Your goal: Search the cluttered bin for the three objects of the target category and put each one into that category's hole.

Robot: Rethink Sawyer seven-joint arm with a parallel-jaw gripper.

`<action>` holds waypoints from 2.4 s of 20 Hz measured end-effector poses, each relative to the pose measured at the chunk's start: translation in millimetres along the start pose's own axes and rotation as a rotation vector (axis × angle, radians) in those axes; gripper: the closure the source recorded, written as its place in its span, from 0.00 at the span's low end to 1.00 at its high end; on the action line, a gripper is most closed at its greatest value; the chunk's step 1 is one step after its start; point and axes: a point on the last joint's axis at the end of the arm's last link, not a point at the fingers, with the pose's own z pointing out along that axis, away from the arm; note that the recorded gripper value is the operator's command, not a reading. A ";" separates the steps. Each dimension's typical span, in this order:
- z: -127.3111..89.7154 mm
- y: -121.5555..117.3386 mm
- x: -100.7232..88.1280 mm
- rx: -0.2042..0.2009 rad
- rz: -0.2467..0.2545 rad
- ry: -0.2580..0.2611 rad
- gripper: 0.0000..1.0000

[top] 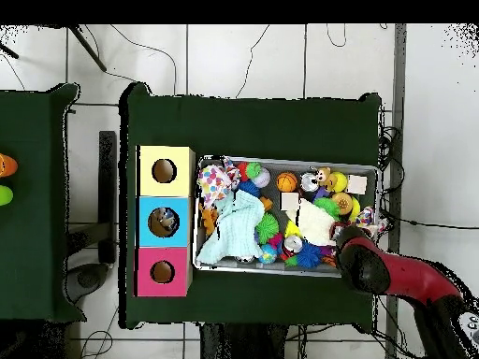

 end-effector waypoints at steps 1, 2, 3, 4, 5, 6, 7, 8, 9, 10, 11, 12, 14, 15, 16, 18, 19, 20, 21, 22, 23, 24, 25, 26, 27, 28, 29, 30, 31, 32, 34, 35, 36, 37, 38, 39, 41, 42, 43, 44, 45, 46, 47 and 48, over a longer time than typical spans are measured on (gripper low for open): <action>-7.8 -2.3 -2.0 0.009 0.004 0.020 1.00; -12.4 -4.2 -3.2 0.015 0.008 0.033 1.00; -23.5 -9.5 -6.7 0.031 0.016 0.058 1.00; -29.9 -12.7 -8.4 0.039 0.023 0.071 1.00; -37.9 -17.0 -10.1 0.048 0.032 0.087 1.00; -44.3 -20.8 -11.6 0.056 0.040 0.097 1.00; -53.6 -26.7 -13.1 0.066 0.053 0.110 1.00; -61.1 -31.9 -14.1 0.073 0.064 0.118 1.00; -69.5 -38.1 -14.9 0.081 0.078 0.124 1.00; -77.2 -44.6 -15.0 0.087 0.093 0.127 1.00; -84.0 -51.2 -14.7 0.095 0.106 0.128 1.00; -86.0 -53.4 -14.5 0.097 0.109 0.127 1.00; -93.8 -62.1 -13.2 0.108 0.120 0.122 1.00; -96.5 -64.2 -11.8 0.115 0.120 0.123 1.00; -99.1 -66.4 -10.4 0.122 0.120 0.124 1.00; -95.4 -58.6 -4.8 0.134 0.083 0.133 1.00; -93.5 -54.7 -1.9 0.141 0.064 0.138 1.00; -89.0 -46.6 1.9 0.148 0.029 0.142 1.00; -84.5 -38.5 5.8 0.155 -0.006 0.145 1.00; -81.2 -32.4 8.4 0.160 -0.030 0.147 1.00; -74.5 -18.9 13.2 0.167 -0.080 0.148 1.00; -72.1 -13.9 14.7 0.169 -0.095 0.147 1.00; -66.4 -0.8 18.5 0.171 -0.133 0.145 1.00; -63.1 7.1 20.6 0.172 -0.153 0.142 1.00; -56.0 26.6 25.7 0.169 -0.194 0.138 1.00; -53.3 34.9 27.9 0.167 -0.210 0.134 1.00; -45.2 62.3 36.6 0.158 -0.255 0.129 1.00; -43.6 68.1 38.8 0.157 -0.263 0.129 1.00; -42.1 73.9 41.1 0.157 -0.271 0.129 1.00; -40.5 79.7 43.3 0.156 -0.279 0.129 1.00; -36.7 93.5 49.8 0.158 -0.293 0.129 1.00; -35.4 97.3 52.3 0.161 -0.294 0.129 1.00; -34.2 101.1 54.8 0.165 -0.295 0.128 1.00; -33.5 101.3 56.5 0.171 -0.288 0.126 1.00; -32.8 101.5 58.3 0.178 -0.282 0.124 1.00; -32.1 101.7 60.0 0.184 -0.275 0.123 1.00; -32.2 97.7 60.4 0.196 -0.257 0.116 1.00; -32.5 95.2 60.5 0.202 -0.249 0.114 1.00; -33.5 91.6 60.0 0.210 -0.236 0.112 1.00; -34.3 89.3 59.4 0.215 -0.227 0.112 1.00; -35.0 87.9 58.8 0.220 -0.220 0.112 1.00; -35.7 86.9 58.1 0.222 -0.214 0.112 1.00; -37.0 85.0 56.7 0.228 -0.203 0.111 1.00; -37.7 84.4 55.9 0.231 -0.198 0.110 1.00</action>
